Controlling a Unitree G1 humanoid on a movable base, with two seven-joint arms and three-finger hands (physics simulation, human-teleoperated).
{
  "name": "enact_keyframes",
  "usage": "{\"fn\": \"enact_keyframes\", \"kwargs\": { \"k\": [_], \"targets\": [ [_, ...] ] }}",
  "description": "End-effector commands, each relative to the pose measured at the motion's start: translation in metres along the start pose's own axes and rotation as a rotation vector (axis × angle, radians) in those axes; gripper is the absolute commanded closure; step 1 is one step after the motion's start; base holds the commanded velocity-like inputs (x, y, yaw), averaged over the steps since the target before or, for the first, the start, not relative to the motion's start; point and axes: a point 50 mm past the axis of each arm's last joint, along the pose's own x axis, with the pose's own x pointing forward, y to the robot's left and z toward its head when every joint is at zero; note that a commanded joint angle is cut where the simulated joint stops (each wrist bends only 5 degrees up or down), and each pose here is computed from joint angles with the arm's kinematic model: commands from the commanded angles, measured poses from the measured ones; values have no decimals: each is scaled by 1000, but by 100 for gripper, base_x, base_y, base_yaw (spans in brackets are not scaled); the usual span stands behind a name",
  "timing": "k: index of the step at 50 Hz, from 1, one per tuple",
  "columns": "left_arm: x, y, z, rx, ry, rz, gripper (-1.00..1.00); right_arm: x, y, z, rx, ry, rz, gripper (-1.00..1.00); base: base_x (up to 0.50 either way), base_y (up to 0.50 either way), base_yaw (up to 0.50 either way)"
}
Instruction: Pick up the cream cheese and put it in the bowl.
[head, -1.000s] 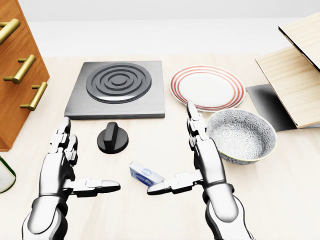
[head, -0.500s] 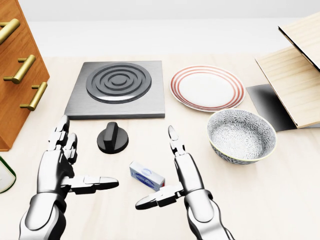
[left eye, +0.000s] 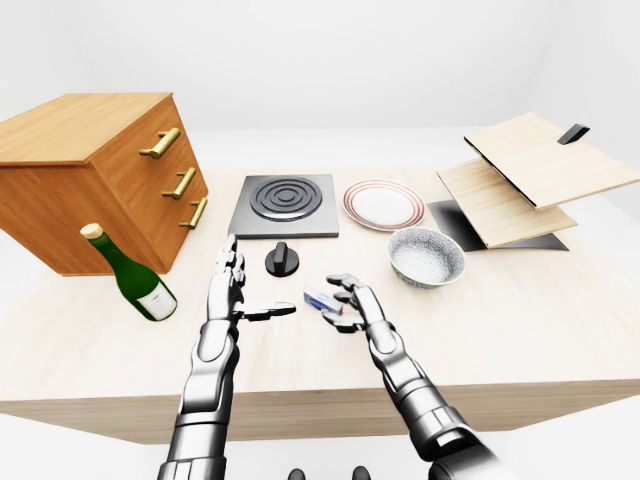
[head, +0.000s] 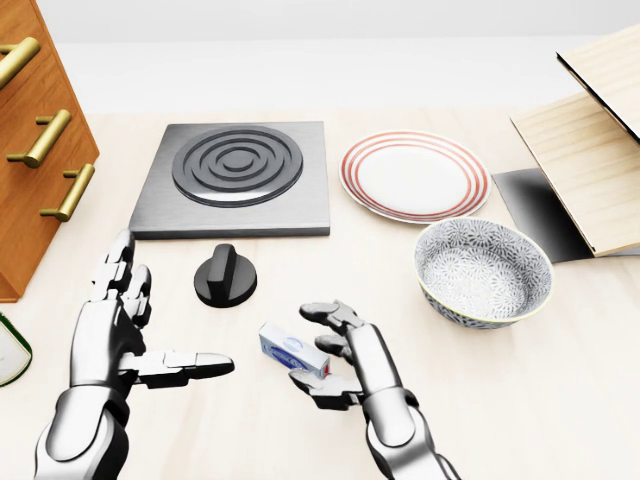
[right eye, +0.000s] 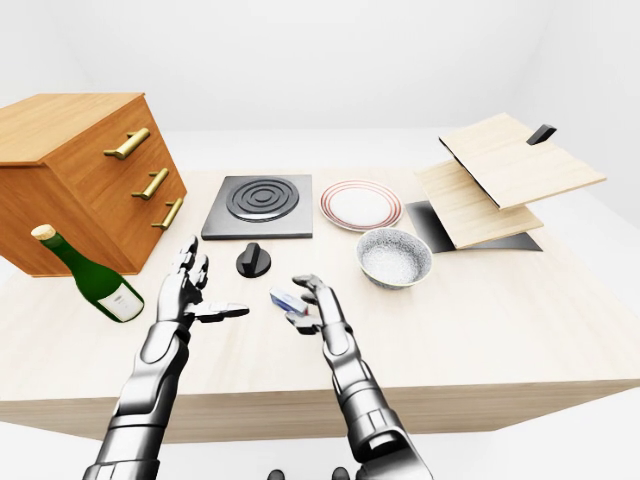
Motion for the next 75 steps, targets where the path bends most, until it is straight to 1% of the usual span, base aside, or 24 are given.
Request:
{"fn": "enact_keyframes", "kwargs": {
  "k": [1, 5, 14, 20, 25, 26, 28, 31, 35, 36, 38, 39, 40, 41, 43, 46, 48, 51, 52, 55, 64, 66, 70, 75],
  "targets": [
    [-1, 0, 1, -5, -3, 0, -100, 3, -2, -8, -40, 45, -36, 100, 0, 0, 0],
    [-1, 2, 5, -2, -17, 13, -100, 1, -1, -7, -19, 36, -16, 100, 0, 0, 0],
    [-6, 1, 12, -16, -29, -1, -100, -1, 2, -9, -23, 39, -15, 100, 0, 0, 0],
    [-6, 1, 12, -20, -27, -1, -100, -3, -1, -2, -21, -7, -37, 100, 0, 0, 0],
    [-5, -1, 7, -12, -19, -9, -100, -21, -23, 39, -56, -234, -156, 100, 0, 0, 0],
    [-5, -2, 4, -8, -14, -12, -100, -26, -34, 55, -85, -312, -199, 100, 0, 0, 0],
    [-4, -3, 2, -5, -10, -15, -100, -31, -45, 70, -104, -379, -239, 100, 0, 0, 0],
    [-4, -4, -1, -1, -3, -17, -100, -48, -68, 102, -130, -530, -298, 100, 0, 0, 0],
    [-4, -3, -1, -2, 1, -16, -100, -58, -88, 121, -143, -619, -340, 100, 0, 0, 0],
    [-4, -3, -1, -2, 0, -16, -100, -62, -99, 129, -151, -652, -363, 100, 0, 0, 0],
    [-3, -3, -1, -5, -1, -15, -100, -66, -110, 136, -145, -664, -372, 100, 0, 0, 0],
    [-3, -3, -1, -5, -1, -15, -100, -67, -115, 138, -150, -661, -399, 100, 0, 0, 0],
    [-4, -3, -1, -5, 0, -16, -100, -67, -119, 140, -150, -660, -402, 100, 0, 0, 0],
    [-4, -3, -2, -5, 1, -16, -100, -67, -130, 145, -161, -663, -421, 100, 0, 0, 0],
    [-4, -3, -2, -4, 2, -17, -100, -68, -142, 149, -208, -655, -473, 100, 0, 0, 0],
    [-4, -3, -1, -5, 2, -18, -100, -63, -158, 154, -225, -636, -512, 100, 0, 0, 0],
    [-4, -3, -1, -7, 2, -18, -100, -58, -168, 157, -266, -621, -546, 100, 0, 0, 0],
    [-4, -3, 0, -7, 1, -19, -100, -50, -182, 155, -329, -584, -591, 100, 0, 0, 0],
    [-4, -3, 2, -7, -2, -19, -100, -46, -192, 153, -350, -563, -618, 100, 0, 0, 0],
    [-2, -3, 3, -10, -2, -16, -100, -42, -205, 147, -393, -525, -658, 100, 0, 0, 0],
    [-3, -4, 6, -13, -7, -19, -100, -30, -235, 122, -475, -343, -709, 100, 0, 0, 0],
    [-4, -4, 6, -13, -7, -21, -100, -28, -238, 119, -470, -322, -715, 100, 0, 0, 0],
    [-4, -4, 7, -13, -8, -22, -100, -24, -241, 111, -503, -269, -706, 100, 0, 0, 0],
    [-2, -3, 8, -15, -8, -17, -100, -19, -245, 93, -526, -168, -673, 100, 0, 0, 0]
  ]
}}
